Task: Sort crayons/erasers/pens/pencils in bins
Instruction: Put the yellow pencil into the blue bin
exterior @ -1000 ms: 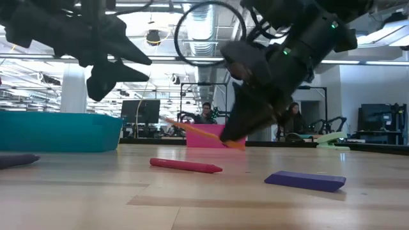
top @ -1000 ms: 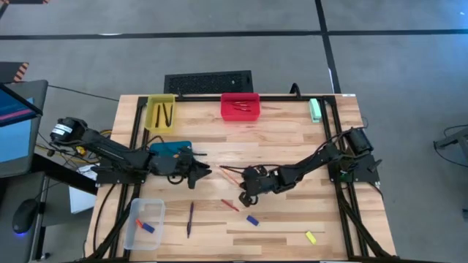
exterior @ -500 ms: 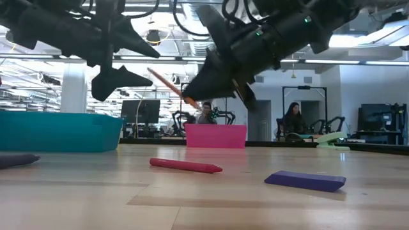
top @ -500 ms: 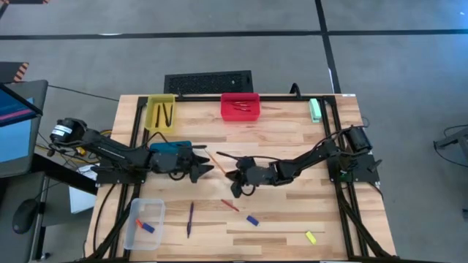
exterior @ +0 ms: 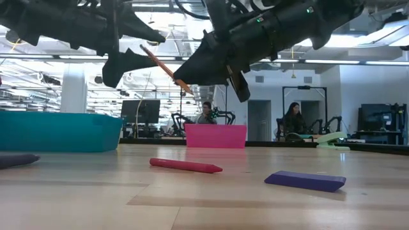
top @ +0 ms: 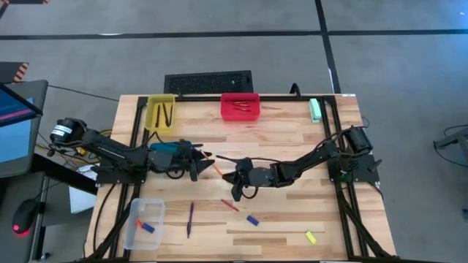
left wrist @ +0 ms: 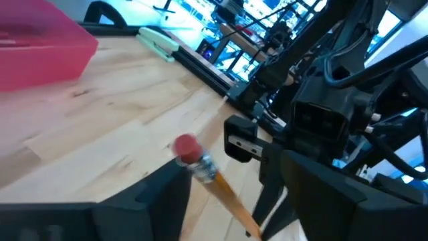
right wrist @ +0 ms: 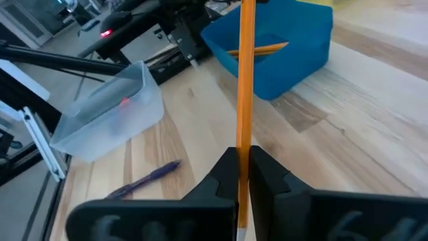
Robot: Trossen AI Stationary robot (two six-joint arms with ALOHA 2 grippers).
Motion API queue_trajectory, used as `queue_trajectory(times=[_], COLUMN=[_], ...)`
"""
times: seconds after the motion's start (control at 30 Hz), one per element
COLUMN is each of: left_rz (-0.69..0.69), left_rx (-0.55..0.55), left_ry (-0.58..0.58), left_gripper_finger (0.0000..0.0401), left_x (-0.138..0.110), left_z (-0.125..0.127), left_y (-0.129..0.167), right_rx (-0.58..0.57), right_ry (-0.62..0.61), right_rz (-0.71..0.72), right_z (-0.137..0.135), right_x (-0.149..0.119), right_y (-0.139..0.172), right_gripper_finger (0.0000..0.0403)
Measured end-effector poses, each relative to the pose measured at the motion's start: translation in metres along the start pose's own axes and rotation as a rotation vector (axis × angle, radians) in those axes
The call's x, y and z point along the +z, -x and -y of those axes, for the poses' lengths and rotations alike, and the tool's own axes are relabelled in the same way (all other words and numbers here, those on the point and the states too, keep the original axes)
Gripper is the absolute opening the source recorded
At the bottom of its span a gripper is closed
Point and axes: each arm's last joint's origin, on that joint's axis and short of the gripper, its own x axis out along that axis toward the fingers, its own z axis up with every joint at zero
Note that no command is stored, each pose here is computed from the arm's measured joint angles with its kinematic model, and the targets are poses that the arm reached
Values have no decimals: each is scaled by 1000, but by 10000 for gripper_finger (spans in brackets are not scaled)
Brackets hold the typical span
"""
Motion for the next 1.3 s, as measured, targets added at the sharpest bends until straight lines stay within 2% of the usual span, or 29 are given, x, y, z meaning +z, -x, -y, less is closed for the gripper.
queue_trajectory(times=[0.3,0.47,0.67,0.77,0.9,1.1,1.3], left_rz=[6,33,86,101,97,-25,-146], left_rx=[-2,-47,-69,-70,-49,33,96], left_ry=[-77,-107,-176,-211,-315,-501,-636], left_gripper_finger=[88,16,18,12,7,12,10], left_x=[1,4,9,11,19,35,54], left_z=[0,5,8,10,18,37,52], left_y=[0,0,1,0,-4,-14,-16], right_rx=[21,14,10,8,-2,-36,-42], right_ry=[13,20,12,14,21,37,90], right_rz=[28,22,34,30,16,-20,-33], right_z=[-2,-1,1,1,2,4,5], right_x=[3,3,5,5,3,-1,-2], right_y=[0,0,-1,-1,-1,-1,-1], right_gripper_finger=[28,29,61,98,166,255,274])
